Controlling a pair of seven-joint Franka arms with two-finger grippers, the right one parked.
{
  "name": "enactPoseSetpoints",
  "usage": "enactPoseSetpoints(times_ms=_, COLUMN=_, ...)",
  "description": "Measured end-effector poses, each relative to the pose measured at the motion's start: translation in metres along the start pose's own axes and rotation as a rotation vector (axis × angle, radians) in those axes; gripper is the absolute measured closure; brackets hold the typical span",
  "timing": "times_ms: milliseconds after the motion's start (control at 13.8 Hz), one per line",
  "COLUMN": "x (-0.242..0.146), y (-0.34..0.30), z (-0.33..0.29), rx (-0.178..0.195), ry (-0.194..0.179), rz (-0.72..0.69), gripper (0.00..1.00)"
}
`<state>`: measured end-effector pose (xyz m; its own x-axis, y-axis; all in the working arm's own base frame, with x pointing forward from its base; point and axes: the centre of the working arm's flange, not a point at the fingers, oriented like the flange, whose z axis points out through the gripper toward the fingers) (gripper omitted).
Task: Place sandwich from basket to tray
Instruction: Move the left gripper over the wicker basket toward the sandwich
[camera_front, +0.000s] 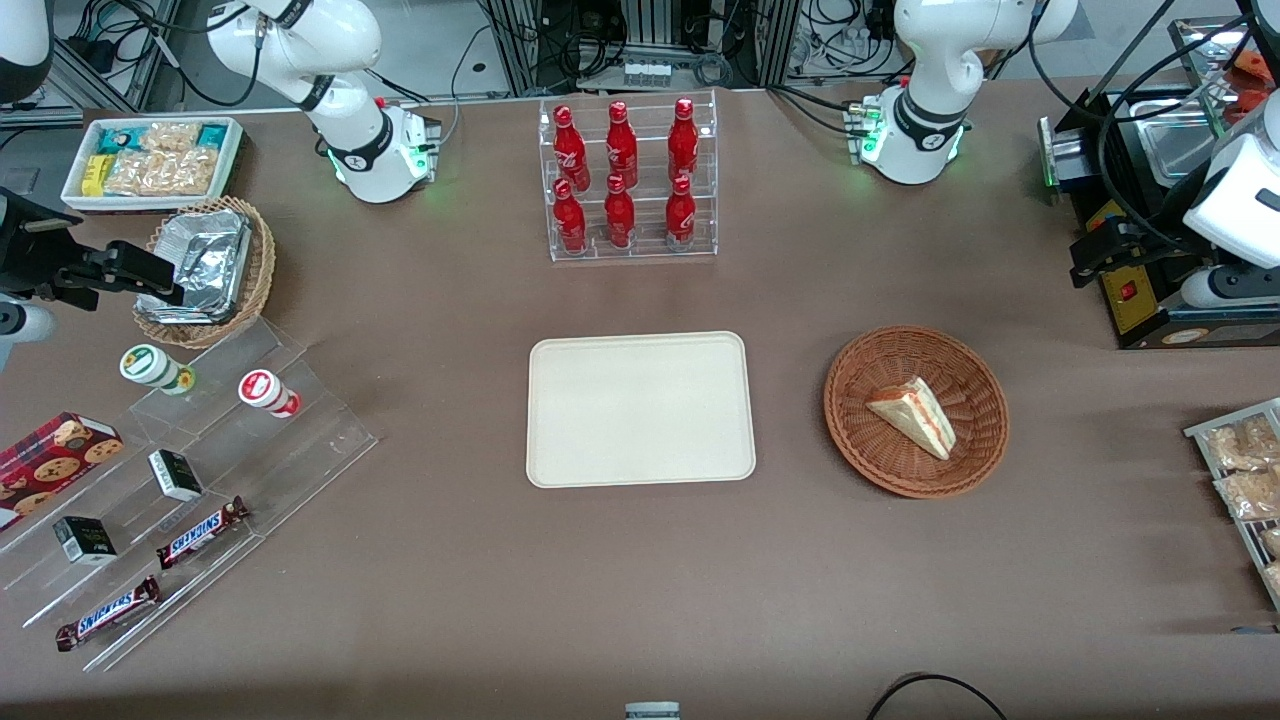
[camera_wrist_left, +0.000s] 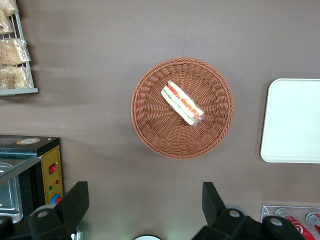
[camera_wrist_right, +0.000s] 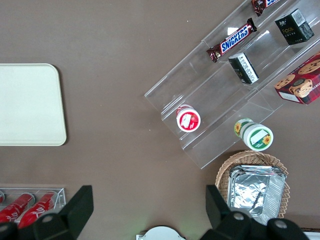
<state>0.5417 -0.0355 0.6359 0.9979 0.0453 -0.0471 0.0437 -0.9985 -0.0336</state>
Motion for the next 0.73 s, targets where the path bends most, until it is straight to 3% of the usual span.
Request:
enactPoseSetpoints(times_ms=290, x=0.001, y=0.001, z=0.002, rx=0.001, ry=-0.004, rz=0.002, gripper=0.0)
enactPoseSetpoints(times_ms=508, x=0.014, y=0.005, z=0.031, rx=0.004, ry=-0.034, rz=0.004, gripper=0.0)
enactPoseSetpoints(times_ms=726, x=0.035, y=0.015, z=0.104, rx=-0.003, ry=0.008, rz=-0.102, gripper=0.0)
